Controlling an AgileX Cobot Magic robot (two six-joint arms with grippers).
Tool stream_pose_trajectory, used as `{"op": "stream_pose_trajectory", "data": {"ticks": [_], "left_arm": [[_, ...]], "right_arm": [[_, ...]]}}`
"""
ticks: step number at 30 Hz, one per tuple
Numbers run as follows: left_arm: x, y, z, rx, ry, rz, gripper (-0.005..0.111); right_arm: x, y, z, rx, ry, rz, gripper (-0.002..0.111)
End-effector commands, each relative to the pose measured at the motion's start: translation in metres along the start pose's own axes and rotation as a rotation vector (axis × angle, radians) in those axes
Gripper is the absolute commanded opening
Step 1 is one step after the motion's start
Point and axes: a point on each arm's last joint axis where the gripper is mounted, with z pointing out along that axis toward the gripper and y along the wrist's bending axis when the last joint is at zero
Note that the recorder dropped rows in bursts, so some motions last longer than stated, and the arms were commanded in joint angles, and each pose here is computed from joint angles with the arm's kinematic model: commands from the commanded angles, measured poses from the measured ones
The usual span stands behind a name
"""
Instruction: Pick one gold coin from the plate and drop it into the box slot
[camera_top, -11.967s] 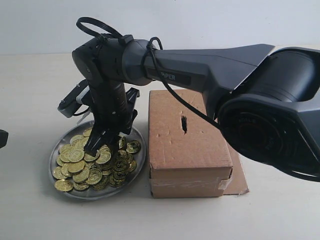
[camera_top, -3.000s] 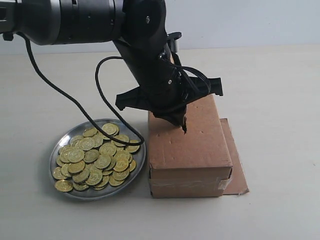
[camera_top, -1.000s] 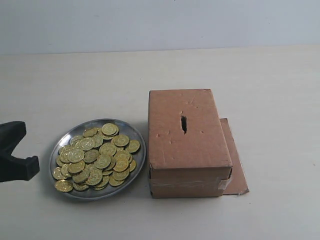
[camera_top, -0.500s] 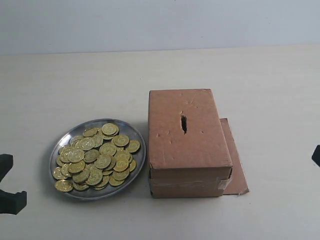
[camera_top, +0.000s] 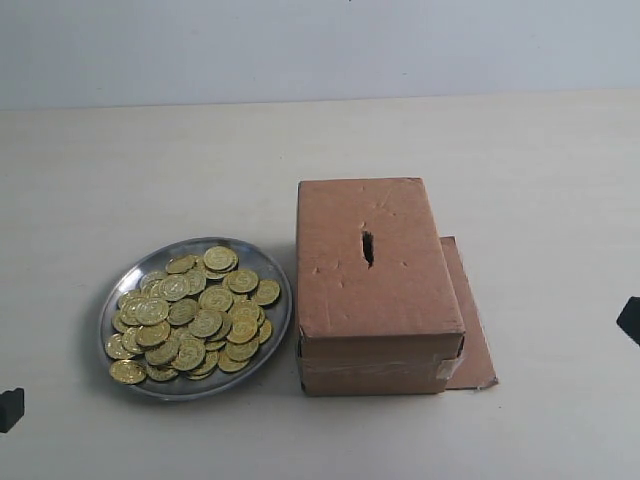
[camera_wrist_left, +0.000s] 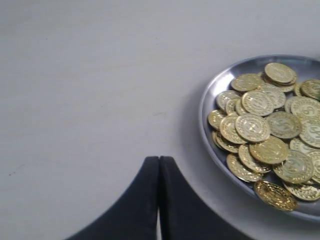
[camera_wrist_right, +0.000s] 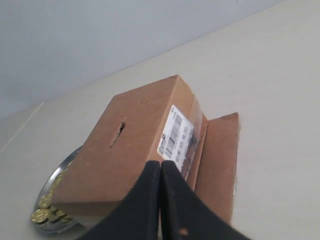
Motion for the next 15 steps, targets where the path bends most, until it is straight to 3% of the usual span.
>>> {"op": "stream_pose_trajectory", "data": {"ticks": [1,15], "left_arm": [[0.0017,0.0006,0.0001,-0.004,0.008,-0.005,0.0],[0.0024,-0.0006,0.0001,0.01,0.016,-0.005,0.0]], "right_arm": [[-0.0048,-0.0046,-0.0004,0.042,-0.062,-0.047,0.0],[-0.0033,-0.0042,-0.0003,0.037,-0.046,0.0,0.0]]}}
